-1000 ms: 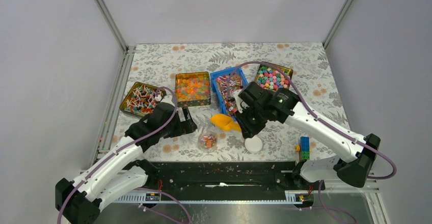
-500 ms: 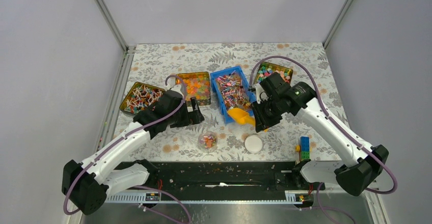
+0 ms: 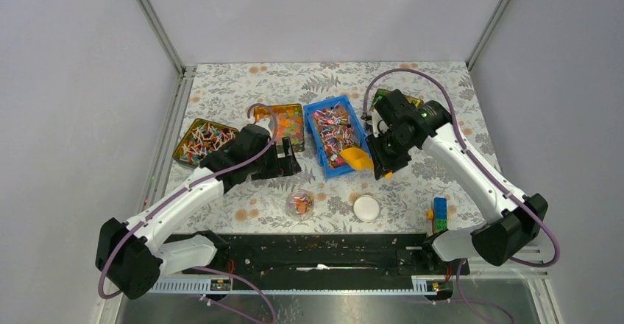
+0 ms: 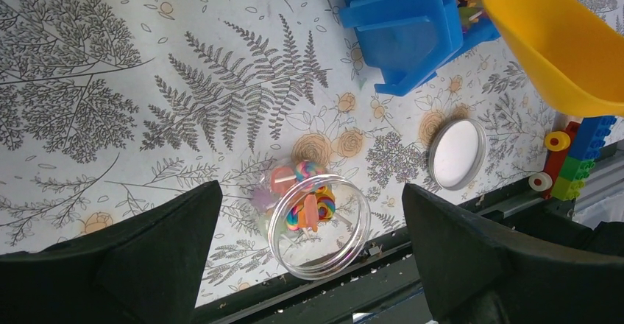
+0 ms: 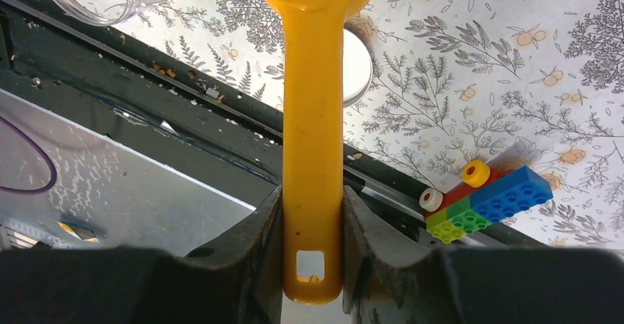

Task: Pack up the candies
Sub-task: Scoop the fake candies from the storage box.

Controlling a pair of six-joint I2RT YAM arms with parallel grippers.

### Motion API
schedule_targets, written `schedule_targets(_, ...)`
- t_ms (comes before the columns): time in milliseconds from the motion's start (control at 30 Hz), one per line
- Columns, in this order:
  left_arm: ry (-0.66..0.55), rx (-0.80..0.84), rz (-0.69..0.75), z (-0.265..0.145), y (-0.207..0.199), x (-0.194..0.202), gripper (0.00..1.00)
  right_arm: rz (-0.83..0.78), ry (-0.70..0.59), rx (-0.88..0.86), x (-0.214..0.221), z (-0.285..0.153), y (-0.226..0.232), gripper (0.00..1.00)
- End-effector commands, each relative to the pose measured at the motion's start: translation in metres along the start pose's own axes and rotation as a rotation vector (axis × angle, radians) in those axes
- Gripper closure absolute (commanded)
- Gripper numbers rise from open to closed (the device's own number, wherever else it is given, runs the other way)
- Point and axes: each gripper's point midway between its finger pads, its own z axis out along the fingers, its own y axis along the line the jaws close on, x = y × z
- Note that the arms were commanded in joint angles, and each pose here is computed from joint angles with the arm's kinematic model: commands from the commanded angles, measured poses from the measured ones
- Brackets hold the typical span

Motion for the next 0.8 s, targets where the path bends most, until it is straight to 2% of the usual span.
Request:
schedule_targets(0, -0.046, 0.07, 0.037, -0.004, -0.021, -0.02, 0.03, -0.009, 0.036, 0.023, -0.003, -0.012, -0.002, 1.0)
schedule_targets(767, -0.026, 0.044, 0.043, 0.008, -0.016, -0.017, 0.03, -0.054, 0.231, 0.052, -0.009, 0.012, 0.016, 1.0)
